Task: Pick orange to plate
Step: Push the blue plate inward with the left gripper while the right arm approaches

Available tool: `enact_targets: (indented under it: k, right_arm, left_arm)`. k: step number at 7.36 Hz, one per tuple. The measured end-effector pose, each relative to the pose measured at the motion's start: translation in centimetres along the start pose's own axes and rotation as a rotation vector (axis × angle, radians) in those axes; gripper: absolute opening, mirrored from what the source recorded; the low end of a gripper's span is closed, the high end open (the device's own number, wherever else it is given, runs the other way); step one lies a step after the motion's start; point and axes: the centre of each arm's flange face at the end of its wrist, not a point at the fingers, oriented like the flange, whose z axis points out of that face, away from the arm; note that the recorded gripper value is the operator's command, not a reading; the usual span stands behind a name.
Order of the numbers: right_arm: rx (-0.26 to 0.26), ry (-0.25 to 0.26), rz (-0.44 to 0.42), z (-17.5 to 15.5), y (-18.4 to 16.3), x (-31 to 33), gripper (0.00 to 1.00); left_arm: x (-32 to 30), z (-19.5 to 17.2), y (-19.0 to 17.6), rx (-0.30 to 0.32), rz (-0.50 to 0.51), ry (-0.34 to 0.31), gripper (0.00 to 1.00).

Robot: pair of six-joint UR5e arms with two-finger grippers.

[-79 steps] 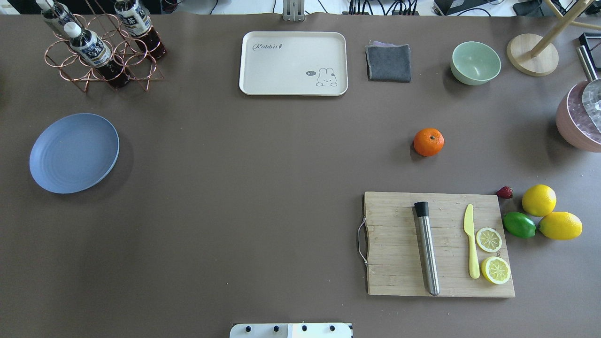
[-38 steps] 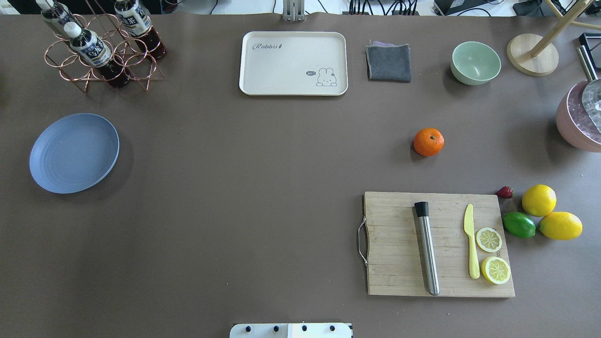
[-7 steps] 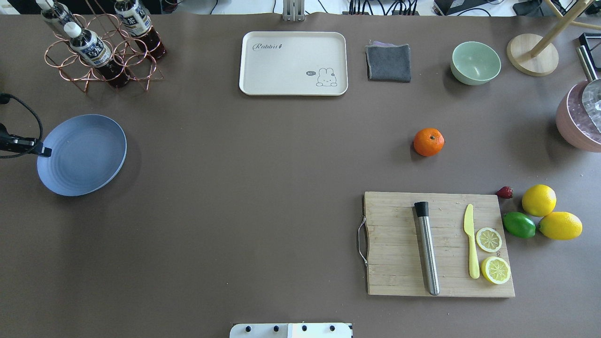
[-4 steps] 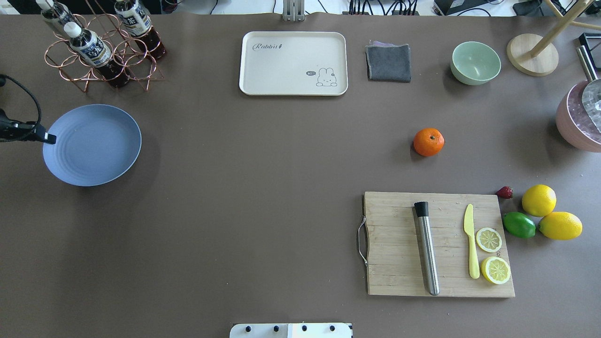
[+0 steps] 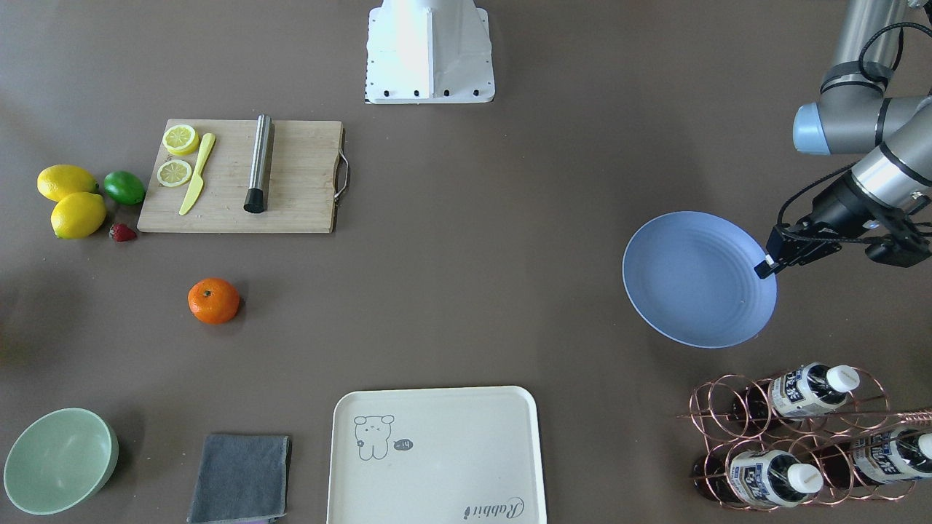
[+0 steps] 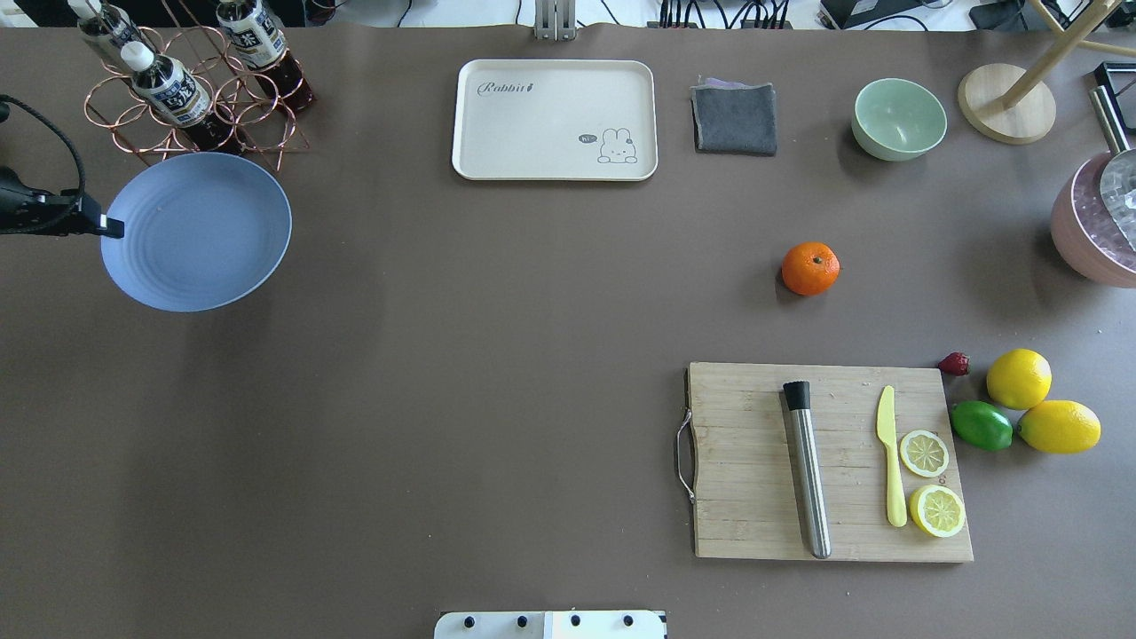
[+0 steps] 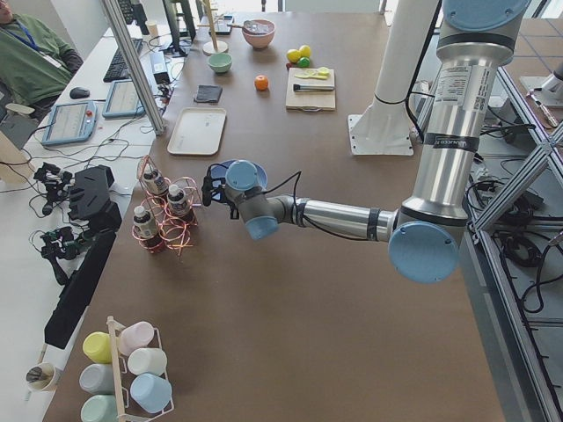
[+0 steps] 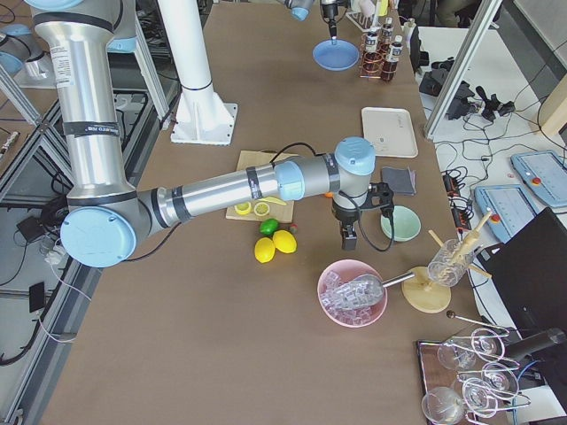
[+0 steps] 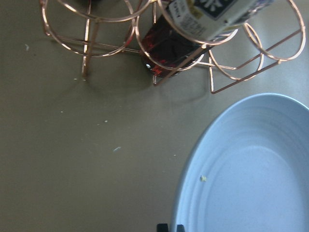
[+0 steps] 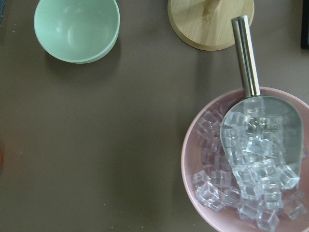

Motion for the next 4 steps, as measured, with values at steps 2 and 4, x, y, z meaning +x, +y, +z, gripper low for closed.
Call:
enact_targets:
  k: [2,4]
  right_arm:
    - [-0.003,-0.032,0.028,0.5,-1.8,-7.0,1.00]
    - [-0.009,-0.044,0.041,1.7,-3.5,-14.1,1.00]
  left_arm:
    - [8.9,2.1,4.0,0.001,-0.045,-0.020,0.00]
    - [18.9,5.2,8.2,0.012,-0.099,-0.042,0.00]
